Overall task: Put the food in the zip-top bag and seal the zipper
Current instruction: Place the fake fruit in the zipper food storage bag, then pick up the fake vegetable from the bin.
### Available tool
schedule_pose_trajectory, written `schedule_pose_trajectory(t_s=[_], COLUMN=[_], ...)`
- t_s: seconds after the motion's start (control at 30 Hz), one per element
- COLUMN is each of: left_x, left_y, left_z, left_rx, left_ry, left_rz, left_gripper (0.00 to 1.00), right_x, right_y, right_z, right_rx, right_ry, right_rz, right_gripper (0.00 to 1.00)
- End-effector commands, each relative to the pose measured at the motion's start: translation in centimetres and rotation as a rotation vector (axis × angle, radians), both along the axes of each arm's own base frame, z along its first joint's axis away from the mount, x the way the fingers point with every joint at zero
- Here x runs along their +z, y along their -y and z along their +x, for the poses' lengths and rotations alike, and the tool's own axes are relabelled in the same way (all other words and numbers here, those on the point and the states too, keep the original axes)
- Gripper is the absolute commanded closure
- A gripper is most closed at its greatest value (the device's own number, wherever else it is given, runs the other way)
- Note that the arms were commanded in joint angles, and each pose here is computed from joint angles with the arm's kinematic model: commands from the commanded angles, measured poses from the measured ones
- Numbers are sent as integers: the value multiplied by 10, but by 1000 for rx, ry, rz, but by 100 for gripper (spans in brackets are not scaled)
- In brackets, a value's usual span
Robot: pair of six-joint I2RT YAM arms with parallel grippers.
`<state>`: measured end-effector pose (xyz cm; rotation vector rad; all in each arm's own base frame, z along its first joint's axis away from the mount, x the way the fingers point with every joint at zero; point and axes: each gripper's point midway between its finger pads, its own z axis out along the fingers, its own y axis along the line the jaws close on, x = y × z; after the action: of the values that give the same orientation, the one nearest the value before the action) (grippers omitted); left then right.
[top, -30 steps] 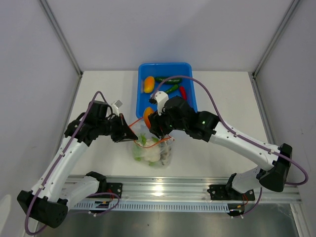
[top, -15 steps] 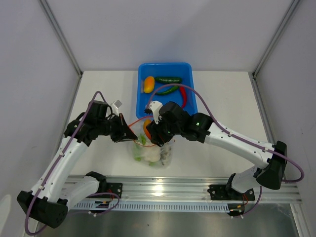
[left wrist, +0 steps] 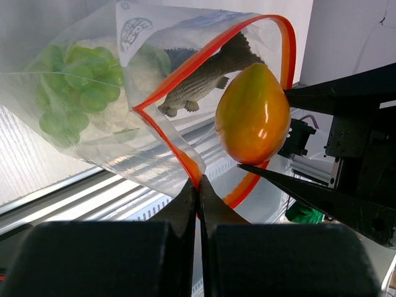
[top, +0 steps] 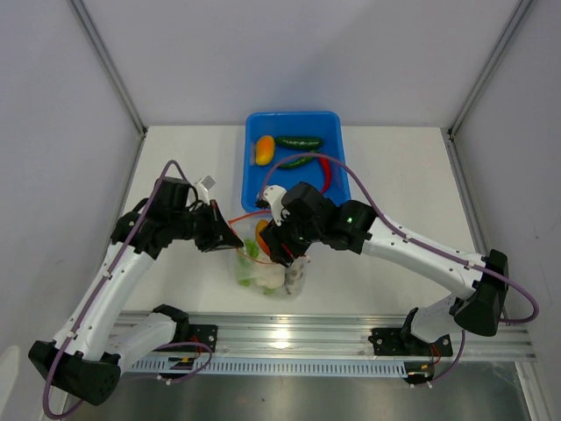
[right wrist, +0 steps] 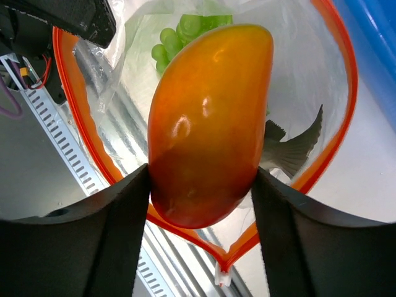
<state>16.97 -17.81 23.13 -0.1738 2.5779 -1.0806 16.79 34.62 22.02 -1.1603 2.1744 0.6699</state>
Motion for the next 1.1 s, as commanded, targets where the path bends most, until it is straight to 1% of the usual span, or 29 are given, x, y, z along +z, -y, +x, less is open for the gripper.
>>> schedule_pose_trajectory(t_s=[0.0, 0.03, 0.07, 0.1, 0.17, 0.23, 0.3, 0.33, 0.4, 0.5, 0.57, 0.6, 0.63, 0.67, 0.7, 0.73, 0.77, 0.8, 0.83, 0.87, 0.9, 0.93, 0.97, 1.0, 1.03, 1.07], left_x=[16, 16, 14, 13, 16, 17, 13, 13, 15, 15, 11, 11, 9, 10, 9, 9, 8, 6, 6, 7, 7, 8, 9, 11, 11, 11], left_y=[-1, -2, -1, 0, 1, 0, -1, -1, -1, -3, -3, -3, -2, -3, -3, -4, -4, -4, -4, -4, -3, -3, -3, -2, -2, -1], left_z=[4, 5, 3, 3, 3, 3, 3, 3, 1, 2, 0, -1, -3, -2, -2, -3, -3, -4, -4, -4, -4, -4, -3, -4, -3, -3], left_rx=[-6, -4, -8, -11, -15, -13, -17, -19, -23, -14, -17, -18, -19, -16, -16, -13, -13, -14, -14, -15, -15, -14, -15, -19, -21, -22], left_ry=[65, 68, 56, 46, 49, 64, 51, 50, 46, 66, 51, 46, 43, 53, 55, 57, 58, 51, 52, 55, 59, 62, 65, 66, 66, 65], left_rz=[-3, 1, 0, -3, -13, -7, 5, 5, 0, 8, 10, 8, 3, 4, 5, 6, 10, 11, 9, 2, -1, -3, -5, -11, -11, -12], left_gripper=[99, 99, 99, 99, 99, 100, 99, 99, 99, 99, 99, 99, 99, 99, 99, 99, 99, 100, 99, 99, 99, 99, 99, 99, 99, 99], right_x=[8, 10, 11, 14, 18, 21, 23, 33, 41, 71, 97, 104, 112, 128, 124, 122, 137, 119, 115, 126, 103, 97, 102, 94, 70, 64], right_y=[1, 1, 2, 2, 3, 3, 2, 1, 7, 13, 17, 18, 24, 22, 19, 30, 33, 32, 44, 47, 47, 59, 60, 64, 69, 72], right_z=[-6, -6, -5, -4, 1, 5, 11, 16, 36, 63, 84, 93, 109, 117, 129, 149, 162, 178, 197, 210, 227, 244, 256, 265, 283, 292], right_rx=[31, 30, 25, 21, 1, -7, -25, -44, -143, -280, -384, -409, -455, -465, -479, -540, -573, -595, -654, -688, -717, -772, -794, -815, -844, -859], right_ry=[12, 18, 23, 30, 52, 77, 102, 123, 184, 301, 383, 398, 408, 406, 388, 364, 366, 333, 316, 320, 290, 271, 274, 261, 233, 226], right_rz=[19, 23, 24, 28, 34, 41, 36, 46, 30, 71, 131, 151, 174, 219, 216, 213, 244, 202, 194, 212, 161, 155, 168, 149, 103, 88], right_gripper=[32, 29, 21, 17, 1, 0, 1, 1, 1, 1, 0, 1, 1, 0, 1, 1, 0, 1, 1, 1, 1, 1, 1, 2, 4, 6])
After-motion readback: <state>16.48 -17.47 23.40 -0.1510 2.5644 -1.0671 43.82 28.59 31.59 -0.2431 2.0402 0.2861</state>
